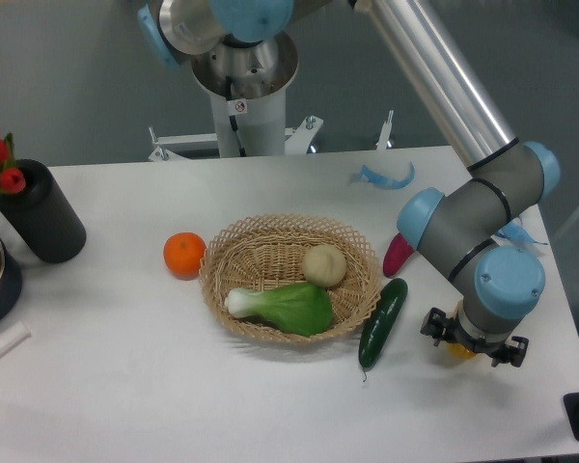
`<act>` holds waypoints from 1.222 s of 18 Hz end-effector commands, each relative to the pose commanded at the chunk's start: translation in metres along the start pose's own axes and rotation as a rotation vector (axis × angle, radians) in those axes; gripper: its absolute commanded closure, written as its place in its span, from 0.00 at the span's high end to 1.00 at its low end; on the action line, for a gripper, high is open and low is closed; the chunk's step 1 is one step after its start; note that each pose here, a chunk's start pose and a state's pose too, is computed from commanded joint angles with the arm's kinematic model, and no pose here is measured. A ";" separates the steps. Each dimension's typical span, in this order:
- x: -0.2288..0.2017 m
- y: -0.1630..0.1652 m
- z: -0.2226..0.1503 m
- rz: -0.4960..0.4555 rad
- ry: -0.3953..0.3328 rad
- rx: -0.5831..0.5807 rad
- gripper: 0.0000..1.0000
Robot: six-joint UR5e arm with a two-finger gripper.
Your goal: Pick up the yellow pepper from the table
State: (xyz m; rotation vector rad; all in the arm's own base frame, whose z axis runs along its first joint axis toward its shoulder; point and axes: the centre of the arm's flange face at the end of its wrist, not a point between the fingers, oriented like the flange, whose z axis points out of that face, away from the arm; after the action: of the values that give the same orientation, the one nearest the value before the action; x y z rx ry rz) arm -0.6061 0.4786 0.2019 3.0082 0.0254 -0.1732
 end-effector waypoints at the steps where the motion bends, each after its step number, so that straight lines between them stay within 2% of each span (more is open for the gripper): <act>1: 0.001 -0.001 0.000 0.002 -0.003 -0.004 1.00; 5: 0.002 -0.002 0.004 -0.005 0.000 -0.007 1.00; 6: 0.002 -0.002 0.004 -0.007 0.000 -0.007 0.96; 9: 0.002 -0.002 0.003 -0.005 -0.004 -0.014 0.73; 13: 0.001 0.000 0.001 -0.006 -0.007 -0.017 0.55; 16: 0.002 0.000 -0.004 -0.007 -0.008 -0.006 0.36; 22: -0.008 0.016 -0.025 -0.022 -0.018 0.014 0.34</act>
State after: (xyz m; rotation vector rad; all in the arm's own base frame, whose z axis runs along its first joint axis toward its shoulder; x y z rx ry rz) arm -0.6111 0.4660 0.2296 3.0216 0.0562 -0.2031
